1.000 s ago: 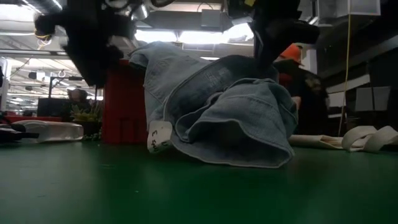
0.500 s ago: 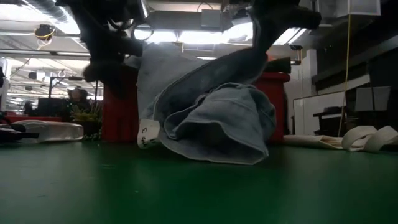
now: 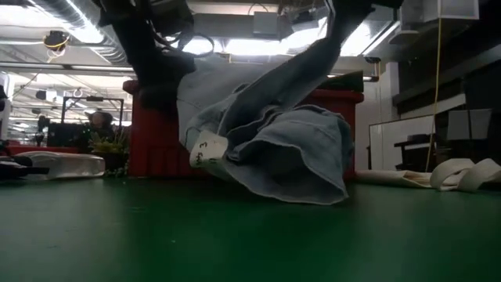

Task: Fold Laundry from Bin
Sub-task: Fold the blue pants

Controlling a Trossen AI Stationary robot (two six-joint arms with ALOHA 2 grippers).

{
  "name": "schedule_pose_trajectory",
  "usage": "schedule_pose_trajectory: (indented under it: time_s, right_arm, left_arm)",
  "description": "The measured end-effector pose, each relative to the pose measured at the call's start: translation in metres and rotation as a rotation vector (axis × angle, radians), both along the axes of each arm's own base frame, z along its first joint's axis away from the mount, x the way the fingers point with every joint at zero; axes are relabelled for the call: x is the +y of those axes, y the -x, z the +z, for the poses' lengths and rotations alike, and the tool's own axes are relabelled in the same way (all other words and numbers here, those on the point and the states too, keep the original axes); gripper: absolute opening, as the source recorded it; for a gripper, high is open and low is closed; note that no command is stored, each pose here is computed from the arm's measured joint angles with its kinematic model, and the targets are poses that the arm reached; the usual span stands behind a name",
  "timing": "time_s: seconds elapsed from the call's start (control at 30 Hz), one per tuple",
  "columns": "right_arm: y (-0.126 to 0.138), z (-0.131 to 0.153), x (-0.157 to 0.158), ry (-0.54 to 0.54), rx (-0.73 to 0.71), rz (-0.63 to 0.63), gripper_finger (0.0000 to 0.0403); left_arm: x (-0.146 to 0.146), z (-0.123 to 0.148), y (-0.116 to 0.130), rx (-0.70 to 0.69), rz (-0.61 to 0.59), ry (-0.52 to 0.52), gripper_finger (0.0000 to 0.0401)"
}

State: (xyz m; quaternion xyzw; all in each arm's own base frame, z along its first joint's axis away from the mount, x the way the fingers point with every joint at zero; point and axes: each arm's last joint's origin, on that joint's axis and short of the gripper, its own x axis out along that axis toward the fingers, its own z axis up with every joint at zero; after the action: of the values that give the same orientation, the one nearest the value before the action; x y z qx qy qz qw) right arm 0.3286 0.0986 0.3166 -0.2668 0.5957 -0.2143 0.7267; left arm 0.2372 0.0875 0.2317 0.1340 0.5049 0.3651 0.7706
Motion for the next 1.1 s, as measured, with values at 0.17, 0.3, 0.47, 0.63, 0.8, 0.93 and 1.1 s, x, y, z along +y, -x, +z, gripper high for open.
schedule_pose_trajectory:
  time_s: [0.17, 0.3, 0.47, 0.63, 0.8, 0.93, 1.1]
  right_arm:
    - [0.014, 0.021, -0.006, -0.008, -0.064, -0.001, 0.0002]
    - [0.027, 0.029, -0.011, -0.008, -0.09, -0.003, 0.0002]
    - [0.054, 0.028, -0.023, -0.017, -0.129, -0.075, 0.0002]
    - [0.089, 0.012, -0.034, -0.056, -0.152, -0.192, 0.0001]
    - [0.119, -0.013, -0.044, -0.081, -0.147, -0.31, 0.0001]
    - [0.139, -0.035, -0.049, -0.103, -0.104, -0.389, 0.0001]
    - [0.155, -0.061, -0.053, -0.13, -0.021, -0.479, 0.0001]
  left_arm:
    - [0.014, 0.003, 0.0, -0.047, 0.022, -0.005, 0.0002]
    - [0.024, 0.005, 0.0, -0.08, 0.03, -0.015, 0.0002]
    - [0.032, 0.007, 0.001, -0.117, 0.037, -0.005, 0.0002]
    - [0.036, 0.008, 0.002, -0.123, 0.036, -0.009, 0.0002]
    - [0.035, 0.008, 0.001, -0.124, 0.033, -0.008, 0.0002]
    - [0.035, 0.008, 0.001, -0.129, 0.029, -0.006, 0.0002]
    - [0.035, 0.008, 0.001, -0.128, 0.028, -0.006, 0.0002]
